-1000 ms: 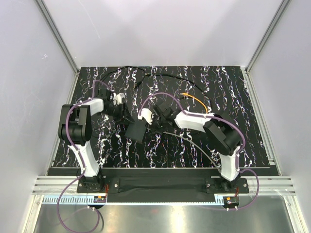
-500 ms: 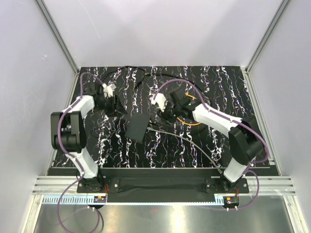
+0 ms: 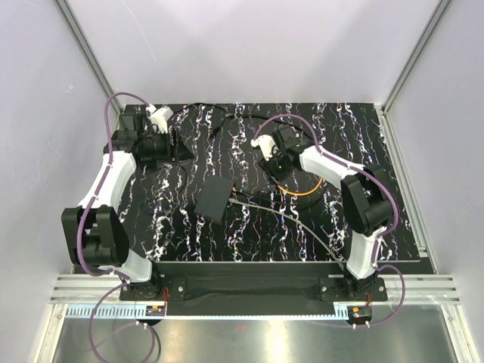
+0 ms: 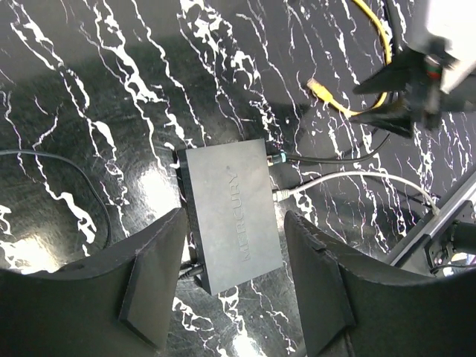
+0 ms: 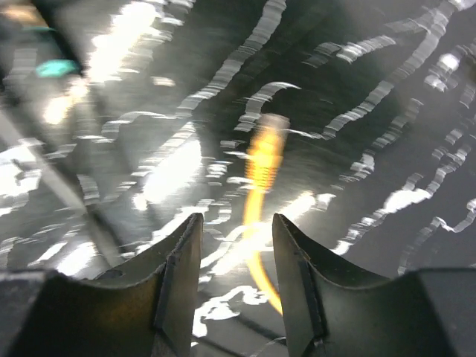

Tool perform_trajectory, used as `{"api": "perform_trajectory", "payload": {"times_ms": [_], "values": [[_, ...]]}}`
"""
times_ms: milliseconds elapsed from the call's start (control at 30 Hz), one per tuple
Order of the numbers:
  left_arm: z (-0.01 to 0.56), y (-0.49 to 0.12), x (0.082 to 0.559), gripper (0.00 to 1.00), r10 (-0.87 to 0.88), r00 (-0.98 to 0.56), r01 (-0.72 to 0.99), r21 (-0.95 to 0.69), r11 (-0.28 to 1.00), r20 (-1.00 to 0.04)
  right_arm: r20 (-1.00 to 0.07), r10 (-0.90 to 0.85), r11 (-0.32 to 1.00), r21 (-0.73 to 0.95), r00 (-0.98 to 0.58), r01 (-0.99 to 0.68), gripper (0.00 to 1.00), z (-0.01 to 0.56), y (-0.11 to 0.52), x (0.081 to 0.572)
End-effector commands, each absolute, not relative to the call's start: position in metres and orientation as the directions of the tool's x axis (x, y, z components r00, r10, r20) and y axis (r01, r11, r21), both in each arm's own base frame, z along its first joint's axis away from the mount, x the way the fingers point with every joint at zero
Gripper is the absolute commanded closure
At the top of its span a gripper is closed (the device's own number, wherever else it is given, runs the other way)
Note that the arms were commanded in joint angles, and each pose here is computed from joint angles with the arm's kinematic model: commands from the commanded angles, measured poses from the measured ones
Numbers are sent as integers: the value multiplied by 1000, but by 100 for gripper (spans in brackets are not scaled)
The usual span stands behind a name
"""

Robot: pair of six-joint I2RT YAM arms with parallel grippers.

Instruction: Insert the plug into the switch port

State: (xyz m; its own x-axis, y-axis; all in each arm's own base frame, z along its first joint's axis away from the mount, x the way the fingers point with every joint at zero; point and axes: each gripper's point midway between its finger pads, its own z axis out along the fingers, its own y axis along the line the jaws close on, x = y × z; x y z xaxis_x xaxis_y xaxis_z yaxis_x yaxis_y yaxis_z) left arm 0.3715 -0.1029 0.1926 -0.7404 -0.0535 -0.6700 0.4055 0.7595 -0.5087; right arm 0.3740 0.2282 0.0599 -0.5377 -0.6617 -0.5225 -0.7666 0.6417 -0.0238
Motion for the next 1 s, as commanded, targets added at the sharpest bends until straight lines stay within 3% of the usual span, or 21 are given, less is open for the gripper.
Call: {"api": "perform_trajectory", "payload": {"times_ms": [0, 433, 767, 967], "values": [[207, -106, 368, 39, -33, -677, 474, -470, 745, -735, -558, -616, 713, -96, -556, -695, 51, 80, 204, 414], [194, -116, 364, 35, -47, -708, 482, -531, 697, -705, -568, -644, 727, -248, -512, -640, 43, 65, 142, 524], [186, -115, 363, 35, -41, -724, 473, -540, 696, -688, -588, -675, 670, -234, -447, -704, 43, 54, 156, 548], [186, -115, 365, 35, -53, -726, 467, -548, 694, -686, -555, -708, 615, -179, -437, -768, 50, 32, 161, 541]]}}
